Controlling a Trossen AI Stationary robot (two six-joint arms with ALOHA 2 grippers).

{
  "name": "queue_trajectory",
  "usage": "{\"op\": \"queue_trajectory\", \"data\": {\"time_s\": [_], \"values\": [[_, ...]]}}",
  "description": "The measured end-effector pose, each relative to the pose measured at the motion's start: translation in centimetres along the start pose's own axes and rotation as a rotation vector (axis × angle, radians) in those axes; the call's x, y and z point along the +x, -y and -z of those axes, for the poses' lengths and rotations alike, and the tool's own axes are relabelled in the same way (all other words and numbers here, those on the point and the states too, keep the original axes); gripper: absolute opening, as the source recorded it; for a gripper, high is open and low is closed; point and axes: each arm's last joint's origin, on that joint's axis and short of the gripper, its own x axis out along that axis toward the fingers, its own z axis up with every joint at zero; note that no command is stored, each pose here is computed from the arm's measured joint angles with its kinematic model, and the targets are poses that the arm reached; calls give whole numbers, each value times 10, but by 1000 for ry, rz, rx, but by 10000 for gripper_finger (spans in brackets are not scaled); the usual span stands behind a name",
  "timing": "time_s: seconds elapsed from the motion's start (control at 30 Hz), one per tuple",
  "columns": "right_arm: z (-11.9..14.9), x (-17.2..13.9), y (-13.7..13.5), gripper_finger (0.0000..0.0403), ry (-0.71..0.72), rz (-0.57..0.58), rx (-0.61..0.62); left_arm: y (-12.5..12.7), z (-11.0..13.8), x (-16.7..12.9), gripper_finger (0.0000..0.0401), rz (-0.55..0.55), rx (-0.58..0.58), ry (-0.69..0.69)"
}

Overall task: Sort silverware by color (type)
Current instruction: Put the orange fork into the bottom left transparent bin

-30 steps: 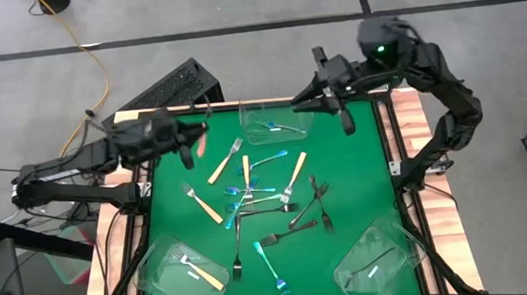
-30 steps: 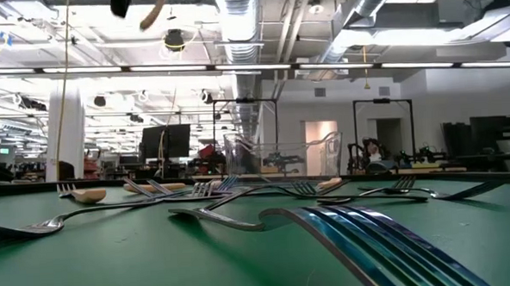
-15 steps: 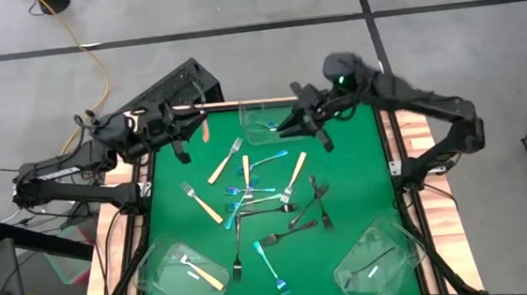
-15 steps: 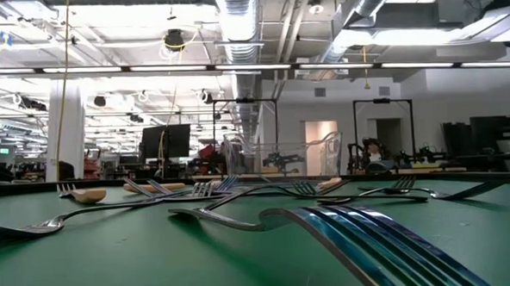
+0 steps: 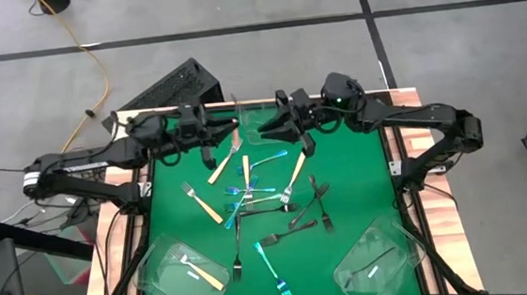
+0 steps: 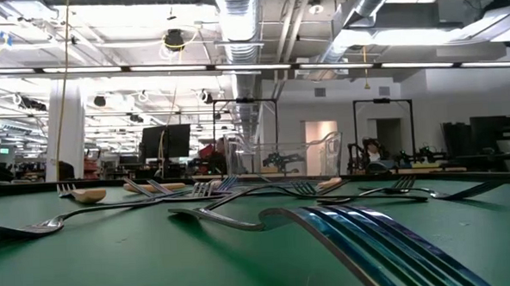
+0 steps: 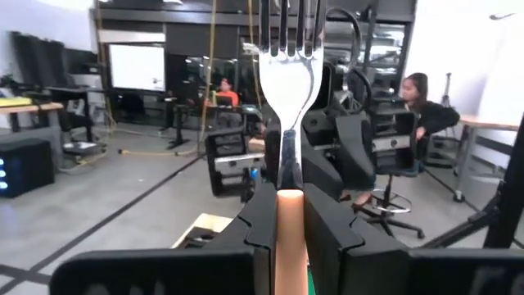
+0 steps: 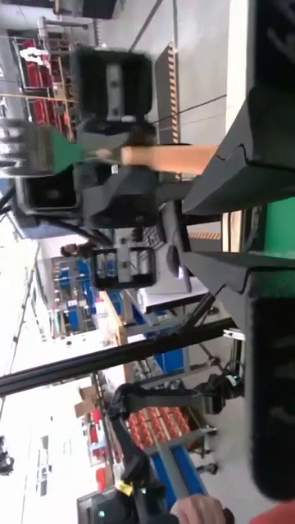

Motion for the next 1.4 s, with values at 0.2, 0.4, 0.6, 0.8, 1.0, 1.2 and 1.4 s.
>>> {"op": "queue_trajectory", "data": {"time_s": [0.2, 0.4, 0.6, 0.8, 1.0, 1.2, 1.4], "values": [[-1, 0, 2, 197, 13, 58, -9, 1, 14, 19, 21, 53, 7, -18], [-1, 0, 3, 262, 18, 85, -10, 1, 22, 28, 21, 68, 7, -33], [-1, -1, 3, 265, 18, 108, -13, 3, 26, 34, 21, 102, 13, -26], [-1, -1, 3, 265, 17, 107, -10, 4, 26, 38, 21, 117, 13, 1], [0, 2, 0, 264, 13, 97, -28, 4, 28, 38, 21, 115, 16, -8], [0, 2, 0, 237, 13, 101, -29, 4, 28, 38, 21, 112, 16, -12], [0, 2, 0, 191, 14, 103, -30, 4, 29, 38, 21, 109, 16, -14]]}}
